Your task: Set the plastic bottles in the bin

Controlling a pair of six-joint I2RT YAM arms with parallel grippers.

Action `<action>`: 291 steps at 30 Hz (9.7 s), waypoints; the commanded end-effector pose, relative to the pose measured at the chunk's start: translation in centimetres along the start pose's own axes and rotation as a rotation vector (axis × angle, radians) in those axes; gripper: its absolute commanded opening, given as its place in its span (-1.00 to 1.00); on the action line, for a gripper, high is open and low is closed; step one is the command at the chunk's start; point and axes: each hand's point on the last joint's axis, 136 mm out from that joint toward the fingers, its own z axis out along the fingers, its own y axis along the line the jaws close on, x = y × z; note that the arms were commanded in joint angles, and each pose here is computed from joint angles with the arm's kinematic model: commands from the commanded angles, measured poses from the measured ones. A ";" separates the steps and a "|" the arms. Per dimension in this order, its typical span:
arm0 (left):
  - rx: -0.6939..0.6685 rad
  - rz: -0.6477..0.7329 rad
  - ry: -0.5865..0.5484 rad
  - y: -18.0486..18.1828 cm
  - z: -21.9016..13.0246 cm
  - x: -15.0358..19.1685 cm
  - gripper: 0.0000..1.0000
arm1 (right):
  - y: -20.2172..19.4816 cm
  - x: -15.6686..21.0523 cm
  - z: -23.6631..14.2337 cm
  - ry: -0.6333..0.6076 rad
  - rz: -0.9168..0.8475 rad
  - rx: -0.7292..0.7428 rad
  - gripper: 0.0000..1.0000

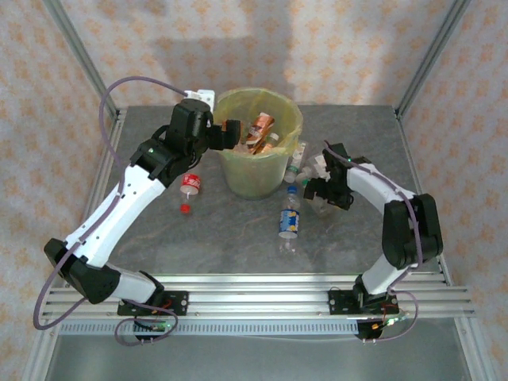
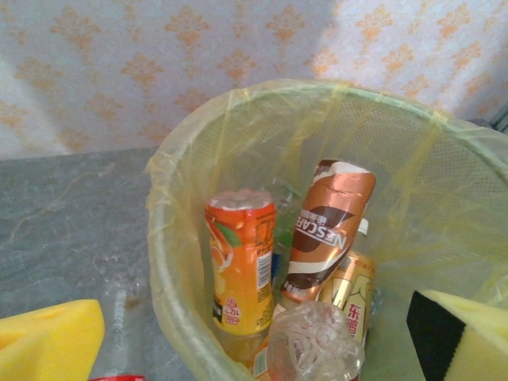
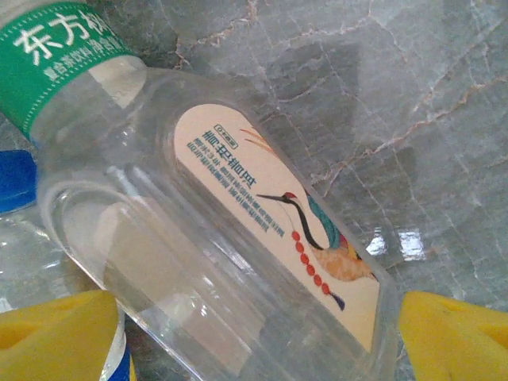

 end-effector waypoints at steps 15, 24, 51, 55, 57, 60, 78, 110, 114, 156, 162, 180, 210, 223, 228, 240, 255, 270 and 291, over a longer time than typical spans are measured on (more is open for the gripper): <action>0.035 -0.014 0.034 0.4 -0.1 0.1 1.00 | 1.2 -1.1 0.1 0.025 -0.068 -0.020 0.97; 0.029 -0.019 0.041 0.5 0.1 0.3 1.00 | 1.4 -2.5 1.1 0.008 -0.081 -0.005 0.94; 0.013 -0.029 0.026 0.9 -0.2 -0.1 1.00 | 1.5 -1.5 -0.1 0.033 -0.100 -0.020 0.15; 0.007 -0.030 0.022 1.0 -0.3 -0.2 1.00 | 1.3 -0.8 -1.1 0.025 -0.089 -0.021 0.10; 0.004 -0.033 0.017 1.1 -0.4 -0.3 1.00 | 1.4 -0.5 -1.8 0.015 -0.079 -0.023 0.08; 0.000 -0.038 0.009 1.2 -0.5 -0.4 1.00 | 1.4 -0.2 -3.5 -0.017 -0.057 -0.027 0.08; 0.007 -0.102 -0.018 1.7 0.0 -0.8 1.00 | 6.0 -2.2 -21.5 -0.414 0.031 -0.340 0.00; 0.376 -0.401 -0.008 2.9 0.8 -3.2 1.00 | 27.5 -11.8 -23.5 -0.446 -0.153 -0.516 0.01; 0.359 -0.401 -0.006 3.2 0.7 -3.0 1.00 | 26.7 -10.7 -21.4 -0.442 -0.174 -0.387 0.01; 0.163 -0.382 0.011 6.4 0.7 -1.1 1.00 | 17.1 -11.6 -30.9 -0.754 -0.129 -0.079 0.98; 0.139 -0.373 -0.005 6.8 0.2 -1.1 1.00 | 10.3 -12.2 -30.6 -0.715 0.006 0.035 0.98; 0.153 -0.371 0.007 6.6 0.8 -0.5 1.00 | -7.4 -10.2 -18.5 -0.567 0.254 0.312 0.98; 0.181 -0.374 0.063 6.0 2.2 1.0 1.00 | -14.5 -18.2 -5.3 -0.395 0.203 0.130 0.98; 0.169 -0.365 0.079 6.2 2.4 1.5 1.00 | -14.8 -17.3 -2.6 -0.274 0.302 -0.055 1.00; 0.181 -0.374 0.080 6.0 2.6 1.4 1.00 | -14.2 -15.2 -2.1 -0.213 0.354 -0.087 0.98; 0.193 -0.384 0.082 5.8 2.9 1.5 1.00 | -12.7 -9.9 -2.2 -0.167 0.433 -0.153 0.96; 0.183 -0.375 0.080 6.0 2.6 1.6 1.00 | -9.2 -5.6 -1.0 -0.099 0.350 -0.098 0.95; 0.180 -0.385 0.085 6.0 3.0 1.8 1.00 | -6.9 -4.1 0.8 -0.048 0.292 -0.062 0.82; 0.144 -0.377 0.089 6.6 2.8 2.1 1.00 | -7.5 -2.2 -0.9 -0.056 0.344 0.061 0.00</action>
